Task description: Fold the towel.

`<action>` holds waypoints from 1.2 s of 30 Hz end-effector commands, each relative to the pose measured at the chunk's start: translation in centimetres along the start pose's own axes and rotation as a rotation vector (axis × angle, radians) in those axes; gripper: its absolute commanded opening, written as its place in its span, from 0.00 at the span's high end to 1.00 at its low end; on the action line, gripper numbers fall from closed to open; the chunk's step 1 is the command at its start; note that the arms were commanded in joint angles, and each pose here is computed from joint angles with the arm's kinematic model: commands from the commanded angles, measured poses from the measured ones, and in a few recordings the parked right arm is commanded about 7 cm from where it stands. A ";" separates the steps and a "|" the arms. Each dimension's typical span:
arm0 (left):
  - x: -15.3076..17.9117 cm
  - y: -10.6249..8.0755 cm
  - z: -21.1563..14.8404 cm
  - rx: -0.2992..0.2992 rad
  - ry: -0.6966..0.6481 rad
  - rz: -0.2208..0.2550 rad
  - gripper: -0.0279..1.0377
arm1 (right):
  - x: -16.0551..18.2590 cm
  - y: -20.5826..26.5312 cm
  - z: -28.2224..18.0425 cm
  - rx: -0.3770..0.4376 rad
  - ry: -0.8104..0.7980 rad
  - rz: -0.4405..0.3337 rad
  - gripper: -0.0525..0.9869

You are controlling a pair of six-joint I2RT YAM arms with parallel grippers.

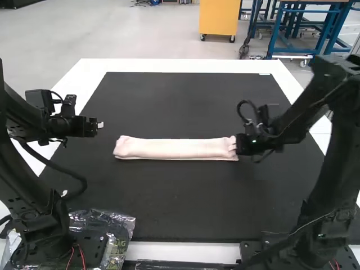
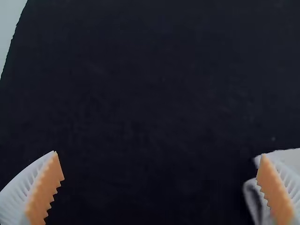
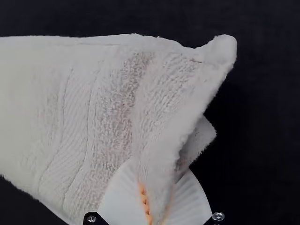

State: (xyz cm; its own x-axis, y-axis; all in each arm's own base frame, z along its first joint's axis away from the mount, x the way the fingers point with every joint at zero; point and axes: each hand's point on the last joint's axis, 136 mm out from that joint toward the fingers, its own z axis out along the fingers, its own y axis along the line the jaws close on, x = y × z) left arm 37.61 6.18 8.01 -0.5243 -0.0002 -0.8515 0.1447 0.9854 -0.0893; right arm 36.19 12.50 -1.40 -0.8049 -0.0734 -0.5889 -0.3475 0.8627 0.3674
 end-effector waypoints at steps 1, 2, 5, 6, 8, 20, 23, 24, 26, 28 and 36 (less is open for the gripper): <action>-1.4 0.0 -0.4 0.003 -0.038 0.008 0.06 | -2.4 -1.3 -2.9 0.024 -0.072 -0.034 0.98; -1.6 0.1 -0.4 0.002 -0.044 0.011 0.06 | -2.8 -1.2 -3.4 0.021 -0.078 -0.038 0.98; -1.7 0.0 -0.3 0.002 -0.048 0.014 0.06 | -3.9 0.2 -4.6 -0.001 -0.096 -0.052 0.98; -1.7 0.0 -0.3 0.003 -0.049 0.015 0.06 | -4.2 0.8 -4.8 -0.011 -0.100 -0.060 0.98; -1.6 0.0 -0.3 0.000 -0.048 0.016 0.06 | -4.9 2.5 -5.0 -0.046 -0.108 -0.068 0.98; -1.5 0.2 -0.3 -0.010 -0.051 0.032 0.06 | -3.9 14.8 -1.2 -0.237 -0.027 -0.213 0.98; -1.4 0.2 -0.3 -0.013 -0.056 0.034 0.06 | -3.1 17.2 0.2 -0.275 -0.005 -0.244 0.97; -1.3 0.2 -0.3 -0.013 -0.056 0.036 0.06 | -3.1 18.0 0.5 -0.287 -0.002 -0.245 0.98; -1.2 0.1 -0.3 -0.014 -0.059 0.037 0.06 | -3.0 19.5 1.3 -0.310 0.006 -0.255 0.97; -0.9 0.0 -0.3 -0.012 -0.058 0.040 0.06 | -3.0 20.9 2.1 -0.330 0.011 -0.268 0.97; 0.3 -0.4 -0.5 -0.008 -0.060 0.044 0.06 | -3.4 24.6 5.3 -0.372 0.032 -0.306 0.97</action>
State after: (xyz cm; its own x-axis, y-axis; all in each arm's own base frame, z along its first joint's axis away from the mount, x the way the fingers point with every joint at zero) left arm 37.15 5.99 7.71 -0.4832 0.0173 -0.8753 0.1487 0.9869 -0.0626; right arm 32.37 34.95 5.01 -0.6607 -0.3308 -0.6738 -0.7084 0.5716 0.4140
